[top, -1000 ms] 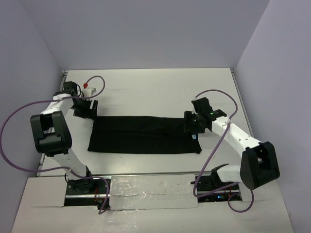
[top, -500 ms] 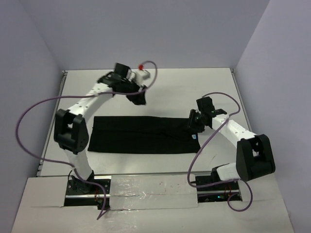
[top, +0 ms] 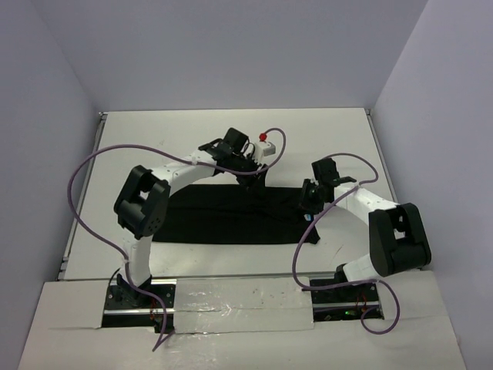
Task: Roll the t-shirts
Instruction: Fold the T-shirt at the center of the board.
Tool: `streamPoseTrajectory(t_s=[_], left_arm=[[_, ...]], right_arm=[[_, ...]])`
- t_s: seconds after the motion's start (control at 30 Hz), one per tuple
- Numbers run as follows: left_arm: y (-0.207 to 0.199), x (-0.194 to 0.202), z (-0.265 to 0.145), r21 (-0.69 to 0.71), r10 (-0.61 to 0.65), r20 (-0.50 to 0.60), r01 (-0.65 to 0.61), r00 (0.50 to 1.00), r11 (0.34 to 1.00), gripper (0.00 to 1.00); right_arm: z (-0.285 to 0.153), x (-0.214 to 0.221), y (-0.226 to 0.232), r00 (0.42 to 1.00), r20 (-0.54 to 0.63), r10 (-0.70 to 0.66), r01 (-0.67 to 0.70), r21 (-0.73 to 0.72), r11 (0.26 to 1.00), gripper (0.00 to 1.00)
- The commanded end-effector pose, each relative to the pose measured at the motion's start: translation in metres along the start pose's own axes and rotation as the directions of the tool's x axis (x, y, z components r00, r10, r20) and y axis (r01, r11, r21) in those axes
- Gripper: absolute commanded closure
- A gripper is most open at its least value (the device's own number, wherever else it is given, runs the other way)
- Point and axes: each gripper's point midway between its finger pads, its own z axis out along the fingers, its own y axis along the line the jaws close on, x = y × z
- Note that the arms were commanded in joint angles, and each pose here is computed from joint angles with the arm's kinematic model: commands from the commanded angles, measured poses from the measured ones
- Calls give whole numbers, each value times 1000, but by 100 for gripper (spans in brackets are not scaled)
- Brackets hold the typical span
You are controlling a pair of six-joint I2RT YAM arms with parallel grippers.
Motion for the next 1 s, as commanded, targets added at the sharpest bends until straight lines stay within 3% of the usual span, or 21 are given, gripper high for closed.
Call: streamPoseTrajectory(t_s=[0.0, 0.2, 0.3, 0.4, 0.5, 0.53, 0.73, 0.97], left_arm=[[-10, -5, 22, 23, 17, 26, -18, 1000, 1000, 40], [-12, 16, 42, 21, 30, -41, -29, 999, 999, 41], [-16, 19, 44, 31, 35, -58, -33, 998, 999, 49], [-13, 27, 43, 14, 36, -88, -35, 995, 999, 62], [-7, 28, 40, -17, 31, -95, -33, 995, 999, 95], [-7, 25, 39, -27, 19, -91, -21, 996, 999, 100], [1, 10, 27, -79, 5, -67, -11, 998, 997, 100], [0, 8, 21, -82, -7, -50, 3, 999, 997, 100]], right_arm=[[5, -5, 0, 1000, 22, -10, 10, -19, 1000, 67], [4, -6, 2, 999, 33, -27, 29, -40, 999, 71], [3, -6, 2, 999, 36, -34, 35, -39, 999, 76], [2, -7, 1, 999, 41, -35, 36, -39, 999, 81], [2, -6, -1, 998, 42, -37, 39, -32, 999, 88], [2, -6, -2, 998, 44, -41, 43, -27, 999, 97], [-10, -9, -9, 992, 102, -76, 76, 1, 997, 100], [-33, -26, 1, 960, 251, -126, 141, -44, 989, 100]])
